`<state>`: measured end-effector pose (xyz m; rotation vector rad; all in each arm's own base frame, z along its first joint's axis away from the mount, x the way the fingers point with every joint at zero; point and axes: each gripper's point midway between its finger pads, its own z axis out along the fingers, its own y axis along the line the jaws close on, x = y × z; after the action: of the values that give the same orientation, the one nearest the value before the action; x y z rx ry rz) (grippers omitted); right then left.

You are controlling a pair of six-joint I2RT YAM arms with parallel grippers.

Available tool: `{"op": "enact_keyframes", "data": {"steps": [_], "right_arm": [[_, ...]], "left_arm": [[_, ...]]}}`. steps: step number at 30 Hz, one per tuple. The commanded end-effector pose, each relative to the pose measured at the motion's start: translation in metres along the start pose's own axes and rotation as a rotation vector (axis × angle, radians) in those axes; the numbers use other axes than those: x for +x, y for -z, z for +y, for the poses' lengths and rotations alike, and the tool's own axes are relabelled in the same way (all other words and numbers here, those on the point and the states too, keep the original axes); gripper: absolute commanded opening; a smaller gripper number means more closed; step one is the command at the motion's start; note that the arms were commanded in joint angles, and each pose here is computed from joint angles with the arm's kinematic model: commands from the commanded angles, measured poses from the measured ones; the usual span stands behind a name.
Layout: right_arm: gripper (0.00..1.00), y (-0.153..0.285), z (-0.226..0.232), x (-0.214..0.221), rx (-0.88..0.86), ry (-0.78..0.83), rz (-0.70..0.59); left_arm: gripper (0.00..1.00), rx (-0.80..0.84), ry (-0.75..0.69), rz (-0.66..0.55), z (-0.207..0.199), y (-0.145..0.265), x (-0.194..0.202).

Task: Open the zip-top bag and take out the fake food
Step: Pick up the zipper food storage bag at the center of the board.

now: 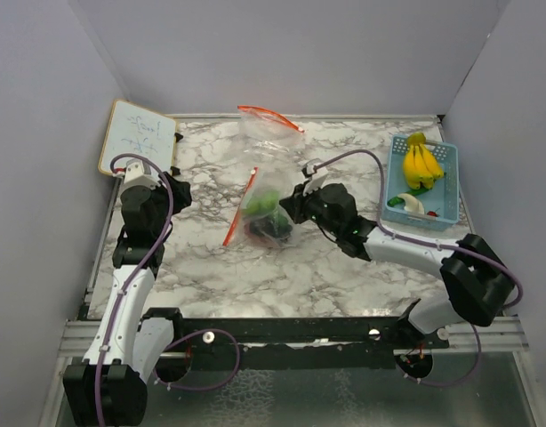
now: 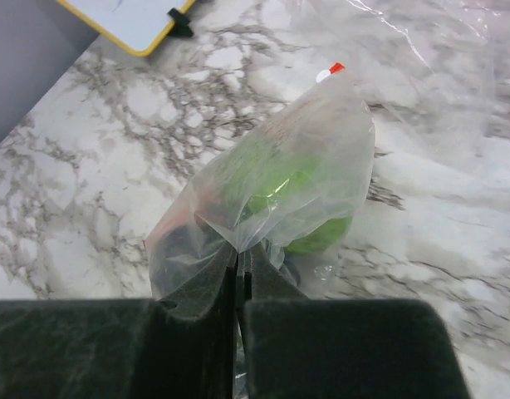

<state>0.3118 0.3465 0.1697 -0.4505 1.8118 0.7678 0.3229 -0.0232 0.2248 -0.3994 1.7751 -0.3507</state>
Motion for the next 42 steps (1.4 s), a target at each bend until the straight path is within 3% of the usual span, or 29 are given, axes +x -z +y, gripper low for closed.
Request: {"op": "enact_keyframes", "data": {"steps": [1,9,15,17,27,33,35,37,40,42], "right_arm": [[0.02,0.027,-0.038,-0.003,0.092,0.048,-0.002],[0.04,0.055,-0.094,0.007,0.279,0.065,0.029],[0.52,0.063,-0.114,0.006,0.396,0.073,0.048],[0.58,0.069,-0.113,-0.006,0.403,0.085,0.007],[0.59,0.051,-0.089,-0.050,0.332,0.096,-0.071],[0.59,0.020,-0.047,-0.054,0.163,0.093,-0.092],[0.59,0.008,-0.035,-0.051,0.095,0.089,-0.093],[0.59,-0.003,-0.025,-0.046,0.036,0.068,-0.091],[0.51,-0.017,-0.025,-0.033,0.021,0.013,-0.078],[0.35,-0.020,-0.029,-0.021,0.037,-0.028,-0.062]], "left_arm": [[0.57,0.059,0.008,0.018,-0.011,-0.006,0.002],[0.55,0.148,0.070,0.063,-0.025,-0.001,0.036],[0.55,0.158,0.027,0.127,-0.037,-0.001,0.069],[0.55,0.167,0.022,0.131,-0.042,-0.002,0.072],[0.55,0.193,0.011,0.185,-0.052,-0.008,0.100],[0.55,0.191,0.020,0.211,-0.049,-0.009,0.115],[0.60,0.201,0.035,0.229,-0.049,-0.008,0.123],[0.70,0.219,0.058,0.243,-0.049,-0.006,0.133],[0.80,0.242,0.091,0.266,-0.051,-0.005,0.145],[0.81,0.248,0.108,0.286,-0.052,-0.004,0.152]]}}
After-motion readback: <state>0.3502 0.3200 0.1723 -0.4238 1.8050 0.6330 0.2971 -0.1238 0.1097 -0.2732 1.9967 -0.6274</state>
